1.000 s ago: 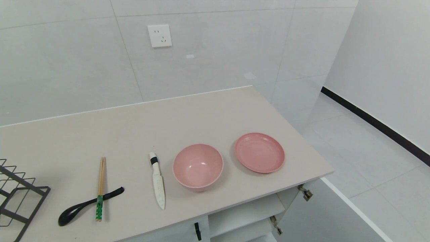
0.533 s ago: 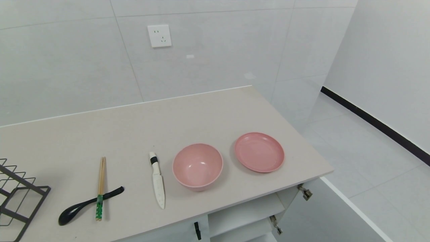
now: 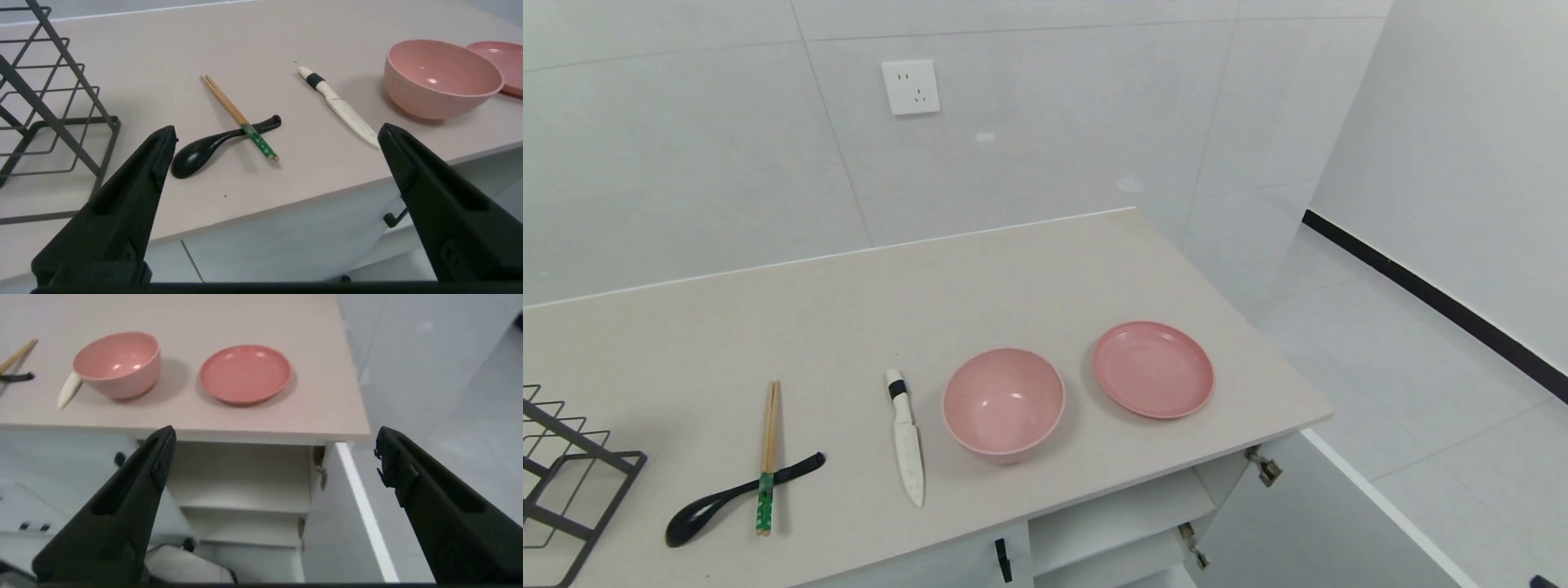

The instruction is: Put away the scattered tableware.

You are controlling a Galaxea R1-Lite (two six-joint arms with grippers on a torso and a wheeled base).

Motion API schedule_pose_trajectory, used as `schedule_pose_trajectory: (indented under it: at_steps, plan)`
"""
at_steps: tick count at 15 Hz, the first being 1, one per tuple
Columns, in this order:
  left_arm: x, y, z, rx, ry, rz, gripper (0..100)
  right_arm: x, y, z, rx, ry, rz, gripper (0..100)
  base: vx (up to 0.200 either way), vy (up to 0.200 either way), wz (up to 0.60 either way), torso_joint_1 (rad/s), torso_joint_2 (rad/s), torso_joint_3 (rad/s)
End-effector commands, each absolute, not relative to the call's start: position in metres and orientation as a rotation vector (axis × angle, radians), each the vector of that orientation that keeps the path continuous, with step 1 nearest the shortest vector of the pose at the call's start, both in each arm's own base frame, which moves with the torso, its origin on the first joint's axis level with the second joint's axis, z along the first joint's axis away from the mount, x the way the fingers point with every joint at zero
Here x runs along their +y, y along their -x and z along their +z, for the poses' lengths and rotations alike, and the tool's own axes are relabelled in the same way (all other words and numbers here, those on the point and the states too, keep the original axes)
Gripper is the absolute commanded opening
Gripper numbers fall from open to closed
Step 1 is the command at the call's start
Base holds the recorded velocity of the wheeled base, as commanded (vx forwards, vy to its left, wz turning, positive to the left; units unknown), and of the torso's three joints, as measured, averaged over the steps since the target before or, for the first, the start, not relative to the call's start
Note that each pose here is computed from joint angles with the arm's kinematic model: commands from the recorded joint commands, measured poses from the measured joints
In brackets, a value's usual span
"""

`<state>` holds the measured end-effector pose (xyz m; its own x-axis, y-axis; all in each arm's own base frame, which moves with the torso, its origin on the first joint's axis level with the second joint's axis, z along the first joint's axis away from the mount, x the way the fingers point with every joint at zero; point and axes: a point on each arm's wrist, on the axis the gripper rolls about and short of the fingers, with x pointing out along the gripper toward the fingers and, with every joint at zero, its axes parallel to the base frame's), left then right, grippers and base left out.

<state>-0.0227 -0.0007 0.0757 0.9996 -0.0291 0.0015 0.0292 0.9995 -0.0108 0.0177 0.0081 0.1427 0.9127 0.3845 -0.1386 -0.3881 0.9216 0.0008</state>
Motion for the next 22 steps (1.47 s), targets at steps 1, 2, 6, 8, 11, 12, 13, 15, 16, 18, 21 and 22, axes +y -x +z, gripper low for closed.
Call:
schedule_pose_trajectory:
  at_steps: [1, 2, 6, 8, 11, 12, 13, 15, 16, 18, 21, 22]
  plan:
    - [-0.001, 0.023, 0.076, 0.000, 0.015, -0.028, 100, 0.016, -0.046, 0.148, 0.292, 0.029, 0.475, 100, 0.000, 0.000, 0.00, 0.000, 0.00, 0.000]
    - [-0.001, 0.023, 0.076, -0.001, 0.026, -0.025, 100, 0.019, -0.057, 0.146, 0.339, 0.033, 0.512, 100, 0.000, 0.000, 0.00, 0.000, 0.00, 0.000]
    - [-0.001, 0.023, 0.076, -0.001, 0.021, -0.028, 100, 0.028, -0.094, 0.127, 0.400, 0.062, 0.549, 100, 0.000, 0.000, 0.00, 0.000, 0.00, 0.000]
    - [-0.001, 0.023, 0.076, -0.001, 0.021, -0.028, 100, 0.028, -0.094, 0.114, 0.432, 0.061, 0.554, 100, 0.000, 0.000, 0.00, 0.000, 0.00, 0.000]
    - [-0.001, 0.023, 0.076, -0.001, 0.017, -0.028, 100, 0.029, -0.096, 0.112, 0.445, 0.062, 0.558, 100, 0.000, 0.000, 0.00, 0.000, 0.00, 0.000]
    - [-0.001, 0.023, 0.076, -0.001, 0.017, -0.028, 100, 0.029, -0.099, 0.111, 0.461, 0.060, 0.557, 100, 0.000, 0.000, 0.00, 0.000, 0.00, 0.000]
    - [-0.001, 0.023, 0.076, -0.001, 0.017, -0.028, 100, 0.030, -0.100, 0.110, 0.473, 0.059, 0.561, 100, 0.000, 0.000, 0.00, 0.000, 0.00, 0.000]
    - [-0.001, 0.023, 0.076, -0.001, 0.017, -0.028, 100, 0.033, -0.112, 0.106, 0.498, 0.070, 0.588, 100, 0.000, 0.000, 0.00, 0.000, 0.00, 0.000]
    - [-0.001, 0.023, 0.076, -0.001, 0.018, -0.028, 100, 0.034, -0.120, 0.104, 0.502, 0.081, 0.588, 100, 0.000, 0.000, 0.00, 0.000, 0.00, 0.000]
    - [-0.001, 0.023, 0.076, -0.001, 0.017, -0.028, 100, 0.038, -0.139, 0.102, 0.488, 0.084, 0.589, 100, 0.000, 0.000, 0.00, 0.000, 0.00, 0.000]
    - [-0.001, 0.023, 0.076, -0.001, 0.018, -0.028, 100, 0.042, -0.165, 0.099, 0.465, 0.082, 0.582, 100, 0.000, 0.000, 0.00, 0.000, 0.00, 0.000]
    - [-0.001, 0.023, 0.076, -0.001, 0.018, -0.028, 100, 0.042, -0.173, 0.095, 0.472, 0.084, 0.572, 100, 0.000, 0.000, 0.00, 0.000, 0.00, 0.000]
